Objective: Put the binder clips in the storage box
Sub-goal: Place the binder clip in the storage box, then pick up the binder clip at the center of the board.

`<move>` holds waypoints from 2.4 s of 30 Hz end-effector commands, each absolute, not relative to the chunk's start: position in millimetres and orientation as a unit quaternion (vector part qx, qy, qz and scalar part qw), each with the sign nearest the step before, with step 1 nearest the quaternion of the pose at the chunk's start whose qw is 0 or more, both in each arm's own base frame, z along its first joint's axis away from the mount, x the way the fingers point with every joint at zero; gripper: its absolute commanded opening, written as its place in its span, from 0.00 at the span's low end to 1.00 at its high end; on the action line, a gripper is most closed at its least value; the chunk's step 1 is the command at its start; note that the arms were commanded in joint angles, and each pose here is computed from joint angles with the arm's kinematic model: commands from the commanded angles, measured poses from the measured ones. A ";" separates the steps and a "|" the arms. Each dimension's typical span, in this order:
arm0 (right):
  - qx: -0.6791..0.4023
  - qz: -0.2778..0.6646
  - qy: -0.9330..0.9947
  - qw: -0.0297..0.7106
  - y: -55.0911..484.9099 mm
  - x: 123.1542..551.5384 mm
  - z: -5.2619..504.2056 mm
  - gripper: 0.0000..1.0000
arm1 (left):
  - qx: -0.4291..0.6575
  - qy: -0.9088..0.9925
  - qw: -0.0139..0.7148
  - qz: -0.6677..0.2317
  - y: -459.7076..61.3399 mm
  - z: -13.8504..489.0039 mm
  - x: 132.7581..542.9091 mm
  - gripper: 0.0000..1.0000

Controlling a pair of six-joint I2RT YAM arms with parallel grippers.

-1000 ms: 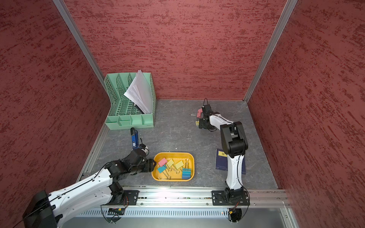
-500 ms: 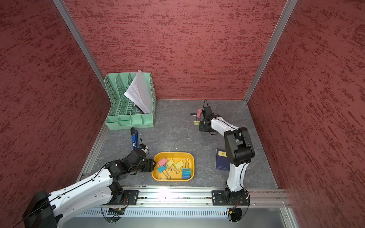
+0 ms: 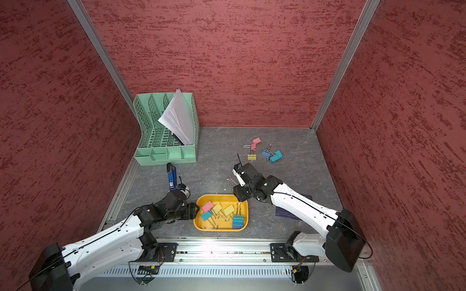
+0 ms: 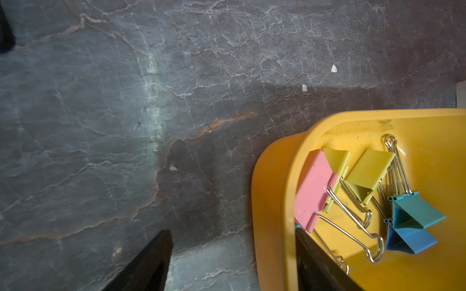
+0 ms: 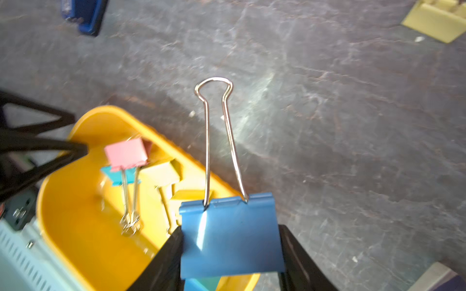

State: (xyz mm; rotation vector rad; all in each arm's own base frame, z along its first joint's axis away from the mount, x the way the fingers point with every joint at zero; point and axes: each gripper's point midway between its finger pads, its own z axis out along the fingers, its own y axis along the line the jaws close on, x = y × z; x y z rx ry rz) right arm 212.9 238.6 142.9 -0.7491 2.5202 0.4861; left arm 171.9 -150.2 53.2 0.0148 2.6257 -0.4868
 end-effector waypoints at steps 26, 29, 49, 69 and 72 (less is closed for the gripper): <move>-0.465 0.101 0.868 0.141 250.7 172.3 117.1 0.56 | 0.016 0.950 0.245 -0.191 -152.7 61.9 170.8 0.78; -0.470 0.090 0.869 0.125 250.3 173.5 107.6 0.56 | 0.016 0.950 0.245 -0.192 -152.7 62.1 170.7 0.78; -0.450 0.043 0.861 0.233 232.3 209.6 155.5 0.91 | 0.014 0.951 0.243 -0.192 -152.7 61.2 171.2 0.79; 0.024 -0.033 0.960 0.277 36.6 425.5 163.5 0.98 | 0.012 0.951 0.245 -0.190 -151.3 61.5 171.2 0.79; 0.025 -0.016 0.961 0.275 29.1 443.1 151.3 0.98 | 0.011 0.951 0.244 -0.188 -150.9 60.9 171.6 0.79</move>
